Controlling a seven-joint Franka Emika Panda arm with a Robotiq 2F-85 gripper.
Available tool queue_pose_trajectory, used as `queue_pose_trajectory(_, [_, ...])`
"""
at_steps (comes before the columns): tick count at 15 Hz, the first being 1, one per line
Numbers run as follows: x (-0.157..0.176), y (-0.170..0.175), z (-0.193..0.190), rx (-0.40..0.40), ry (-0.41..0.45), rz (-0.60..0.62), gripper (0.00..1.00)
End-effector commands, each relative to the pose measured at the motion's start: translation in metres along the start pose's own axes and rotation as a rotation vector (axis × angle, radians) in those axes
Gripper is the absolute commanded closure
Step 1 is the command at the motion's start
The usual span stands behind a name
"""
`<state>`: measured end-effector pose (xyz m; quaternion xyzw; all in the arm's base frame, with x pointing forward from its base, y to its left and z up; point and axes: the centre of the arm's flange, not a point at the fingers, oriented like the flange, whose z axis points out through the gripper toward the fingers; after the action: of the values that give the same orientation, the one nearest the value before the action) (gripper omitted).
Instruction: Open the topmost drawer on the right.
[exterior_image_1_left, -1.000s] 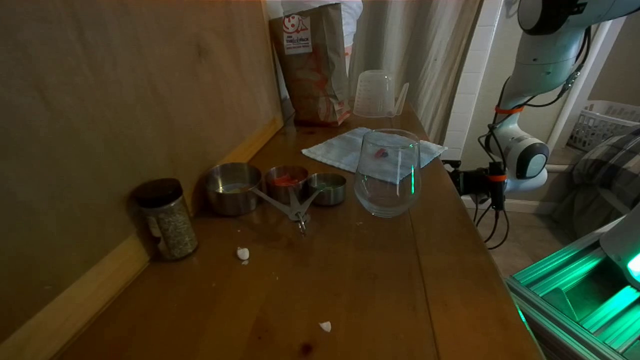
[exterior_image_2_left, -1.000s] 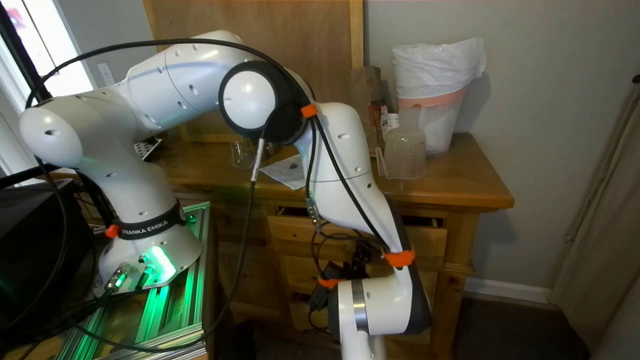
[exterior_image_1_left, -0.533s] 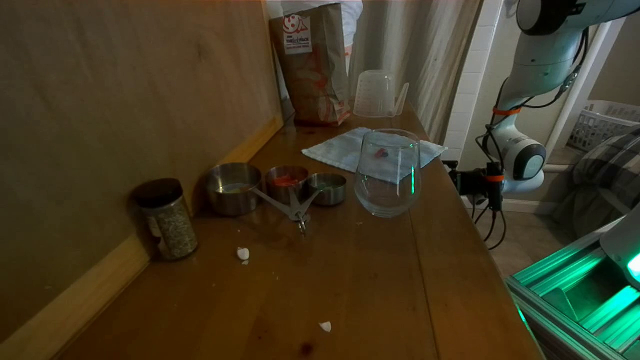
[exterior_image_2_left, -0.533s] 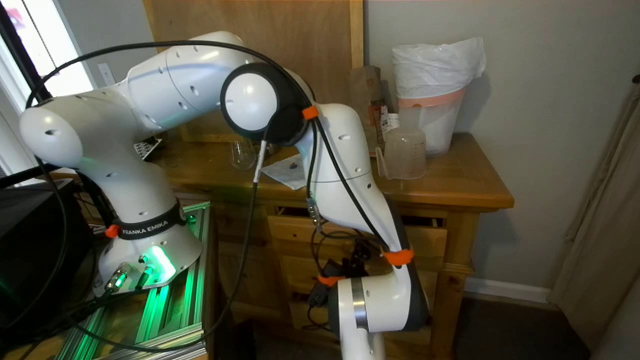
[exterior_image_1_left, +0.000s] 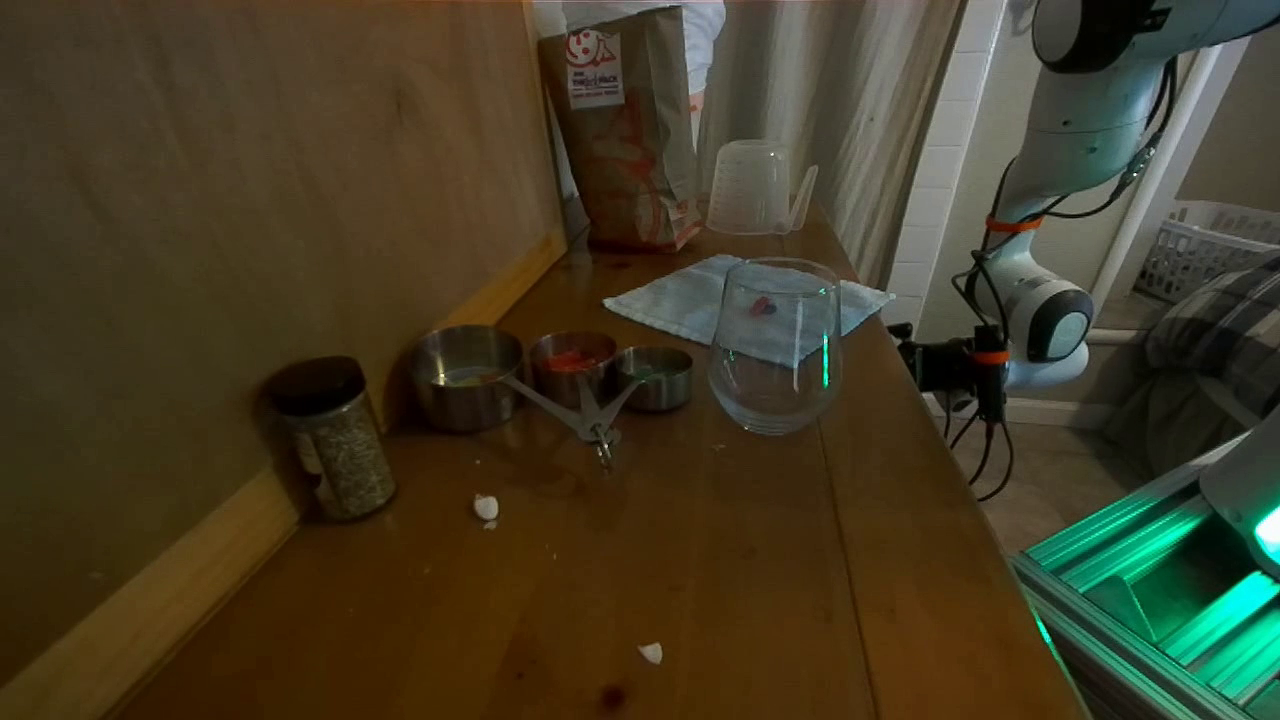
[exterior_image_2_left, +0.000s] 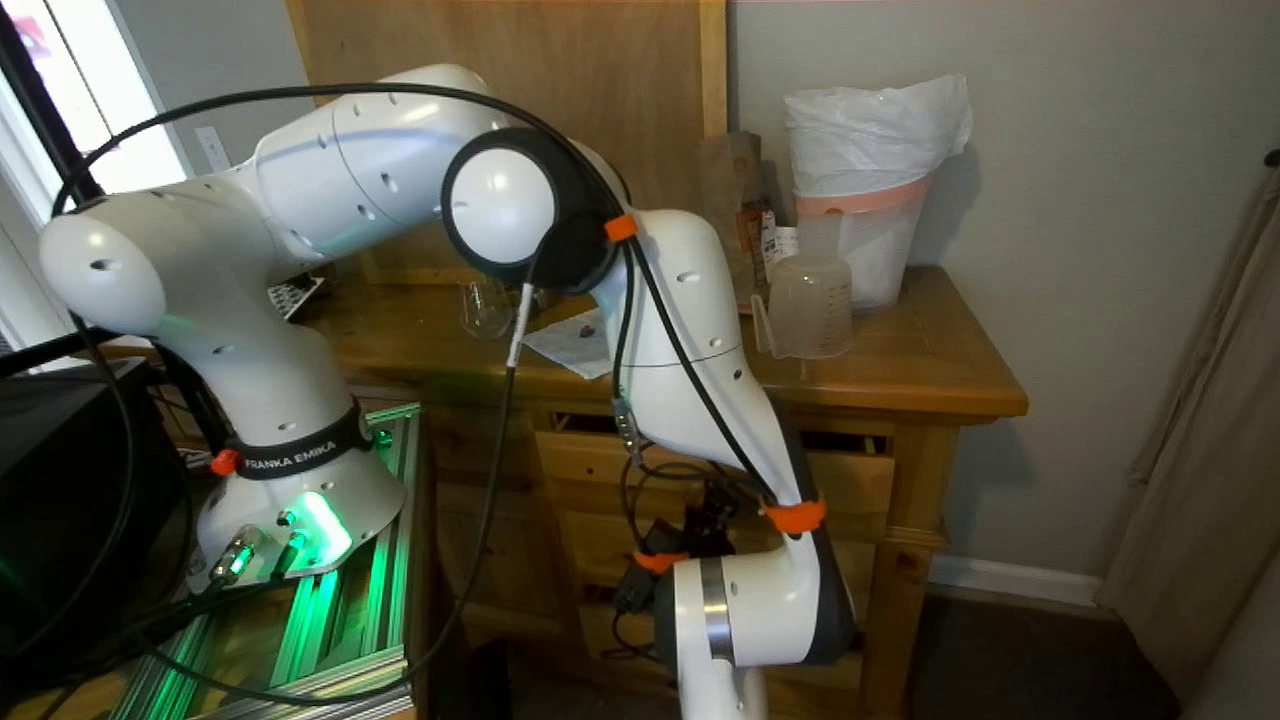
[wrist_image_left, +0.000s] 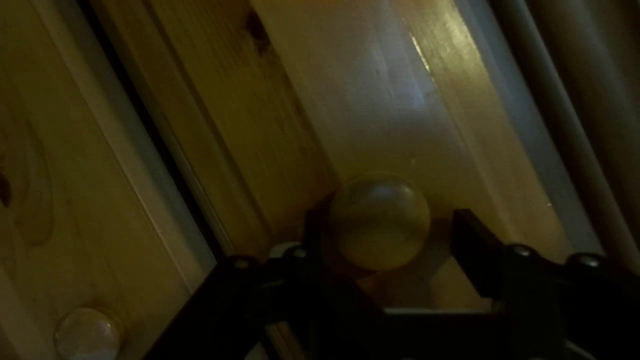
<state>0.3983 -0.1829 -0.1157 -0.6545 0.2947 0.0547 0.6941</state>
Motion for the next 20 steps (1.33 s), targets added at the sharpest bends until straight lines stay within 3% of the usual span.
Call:
queue_pose_trajectory(1, [-0.002,-0.003,0.002,0.015,-0.008,0.027,0.17])
queue_pose_trajectory(4, [-0.003,-0.004,0.002,0.016,-0.008,0.031,0.3])
queue_pose_trajectory(6, [-0.003,-0.004,0.002,0.017,-0.007,0.032,0.55])
queue_pose_trajectory(9, [-0.004,0.0,0.0,0.01,-0.001,0.038,0.75])
queue_pose_trajectory(20, [-0.013,-0.007,-0.014,0.005,0.026,0.028,0.76])
